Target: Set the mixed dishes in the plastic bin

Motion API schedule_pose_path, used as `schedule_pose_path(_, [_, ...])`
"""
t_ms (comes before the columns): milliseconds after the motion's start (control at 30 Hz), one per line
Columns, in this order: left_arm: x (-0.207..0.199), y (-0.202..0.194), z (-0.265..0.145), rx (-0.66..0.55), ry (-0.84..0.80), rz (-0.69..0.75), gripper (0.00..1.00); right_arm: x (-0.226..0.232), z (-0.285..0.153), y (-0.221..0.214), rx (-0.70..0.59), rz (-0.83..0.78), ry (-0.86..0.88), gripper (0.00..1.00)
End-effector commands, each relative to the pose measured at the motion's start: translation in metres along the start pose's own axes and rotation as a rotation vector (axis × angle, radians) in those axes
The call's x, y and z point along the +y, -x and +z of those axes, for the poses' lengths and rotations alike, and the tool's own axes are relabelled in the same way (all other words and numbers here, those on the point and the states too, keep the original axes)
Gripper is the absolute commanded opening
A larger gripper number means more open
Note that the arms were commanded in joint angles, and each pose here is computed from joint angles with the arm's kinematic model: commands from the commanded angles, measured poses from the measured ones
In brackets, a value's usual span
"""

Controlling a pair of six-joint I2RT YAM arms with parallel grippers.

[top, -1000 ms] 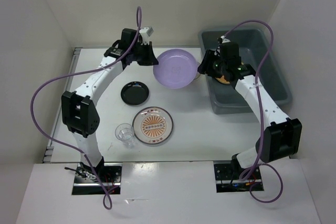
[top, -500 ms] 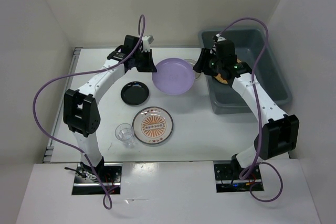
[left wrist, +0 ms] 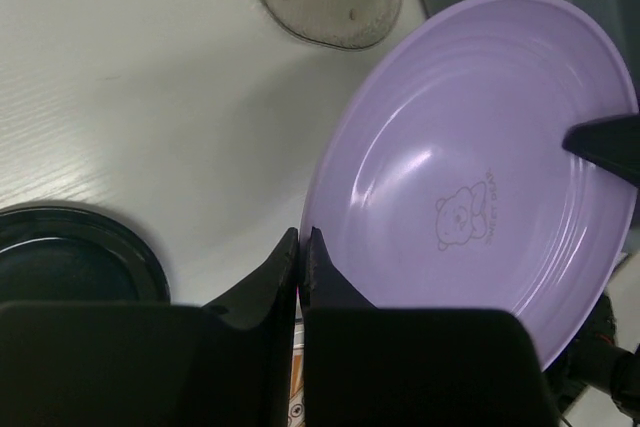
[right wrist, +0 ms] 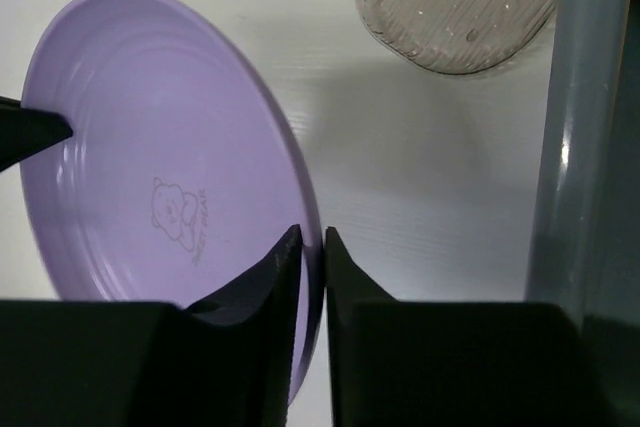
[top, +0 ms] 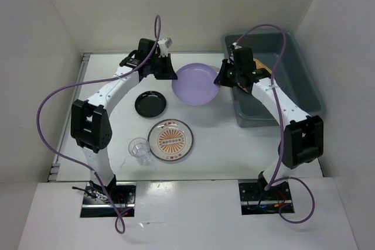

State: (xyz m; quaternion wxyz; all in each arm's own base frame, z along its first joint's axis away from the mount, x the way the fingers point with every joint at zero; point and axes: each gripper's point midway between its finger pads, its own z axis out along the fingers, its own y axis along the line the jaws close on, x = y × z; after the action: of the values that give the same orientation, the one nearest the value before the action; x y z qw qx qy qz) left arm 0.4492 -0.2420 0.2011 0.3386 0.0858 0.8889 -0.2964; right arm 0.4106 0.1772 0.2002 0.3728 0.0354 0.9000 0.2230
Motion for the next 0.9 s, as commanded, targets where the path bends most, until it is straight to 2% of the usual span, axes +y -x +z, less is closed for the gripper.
schedule_pose_path(0, [-0.021, 0.022, -0.002, -0.055, -0.081, 0.004, 0.00, 0.010, 0.003, 0.009, -0.033, -0.033, 0.033, 0.13])
schedule_pose_path(67, [-0.021, 0.023, 0.000, -0.056, -0.081, 0.005, 0.01, 0.007, 0.002, 0.011, -0.041, -0.032, 0.010, 0.03])
schedule_pose_path(100, [-0.019, 0.024, 0.000, -0.061, -0.067, 0.004, 0.11, 0.005, 0.002, 0.012, -0.047, -0.032, -0.001, 0.01])
schedule_pose_path(133, [-0.017, 0.025, 0.000, -0.066, -0.055, 0.004, 0.28, 0.003, 0.002, 0.013, -0.052, -0.042, -0.013, 0.01])
schedule_pose_path(167, [-0.015, 0.026, 0.000, -0.070, -0.044, 0.003, 0.83, 0.004, -0.003, 0.019, -0.068, -0.043, -0.022, 0.01])
schedule_pose_path(200, [-0.013, 0.027, 0.001, -0.074, -0.032, 0.003, 1.00, -0.001, -0.005, 0.025, -0.089, -0.043, -0.058, 0.01])
schedule_pose_path(333, [0.003, 0.047, -0.007, -0.154, 0.088, 0.007, 1.00, -0.008, -0.018, 0.051, -0.176, -0.021, -0.141, 0.01])
schedule_pose_path(433, [0.020, 0.074, -0.041, -0.266, 0.235, 0.030, 1.00, -0.030, -0.040, 0.101, -0.307, 0.041, -0.226, 0.01])
schedule_pose_path(533, [0.043, 0.084, -0.070, -0.315, 0.310, 0.001, 1.00, -0.078, -0.070, 0.144, -0.426, 0.152, -0.331, 0.01])
schedule_pose_path(633, [0.059, 0.061, -0.082, -0.293, 0.291, -0.052, 1.00, -0.141, -0.092, 0.166, -0.500, 0.262, -0.456, 0.01])
schedule_pose_path(733, [0.085, 0.035, -0.084, -0.253, 0.305, -0.106, 1.00, -0.201, -0.106, 0.168, -0.530, 0.353, -0.593, 0.01])
schedule_pose_path(867, [0.100, 0.011, -0.078, -0.188, 0.310, -0.131, 1.00, -0.248, -0.116, 0.160, -0.550, 0.431, -0.728, 0.01])
